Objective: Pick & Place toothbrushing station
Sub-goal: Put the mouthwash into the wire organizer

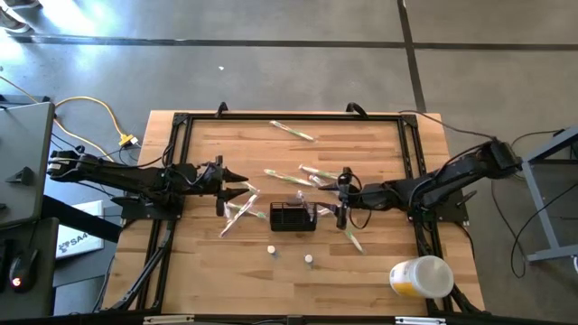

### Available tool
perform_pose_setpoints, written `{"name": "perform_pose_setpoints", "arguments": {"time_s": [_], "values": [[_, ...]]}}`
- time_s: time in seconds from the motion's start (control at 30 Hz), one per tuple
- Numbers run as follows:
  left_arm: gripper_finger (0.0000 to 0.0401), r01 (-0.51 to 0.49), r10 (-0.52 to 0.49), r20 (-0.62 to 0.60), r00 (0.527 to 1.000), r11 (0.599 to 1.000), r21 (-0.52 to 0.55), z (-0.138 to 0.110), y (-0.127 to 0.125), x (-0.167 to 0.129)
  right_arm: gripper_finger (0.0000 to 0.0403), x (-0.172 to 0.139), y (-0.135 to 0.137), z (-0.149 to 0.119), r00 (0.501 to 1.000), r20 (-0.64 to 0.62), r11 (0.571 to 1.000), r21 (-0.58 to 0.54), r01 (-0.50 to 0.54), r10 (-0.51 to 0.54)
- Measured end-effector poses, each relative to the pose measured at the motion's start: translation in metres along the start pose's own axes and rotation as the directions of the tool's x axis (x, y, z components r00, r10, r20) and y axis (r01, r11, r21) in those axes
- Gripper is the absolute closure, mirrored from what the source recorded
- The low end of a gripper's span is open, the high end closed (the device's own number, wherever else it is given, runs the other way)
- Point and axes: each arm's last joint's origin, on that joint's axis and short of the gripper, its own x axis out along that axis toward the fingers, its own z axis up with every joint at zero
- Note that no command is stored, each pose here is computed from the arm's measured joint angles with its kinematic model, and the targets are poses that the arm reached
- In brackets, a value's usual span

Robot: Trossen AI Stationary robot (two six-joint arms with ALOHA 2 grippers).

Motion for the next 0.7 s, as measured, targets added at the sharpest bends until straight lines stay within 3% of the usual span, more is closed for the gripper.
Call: {"name": "perform_pose_setpoints", "arguments": {"time_s": [0.43, 0.7], "values": [[0.0242, -0.007, 0.007, -0.052, 0.999, 1.000, 0.012, -0.005, 0.001, 0.000, 0.0199, -0.033, 0.003, 0.022, 0.994, 0.077, 0.995, -0.072, -0.071, 0.076], [0.0242, 0.036, -0.035, -0.075, 0.997, 0.999, 0.013, -0.007, 0.000, 0.000, 0.0199, -0.036, 0.011, 0.021, 0.990, 0.080, 0.991, -0.078, -0.108, 0.114]]}}
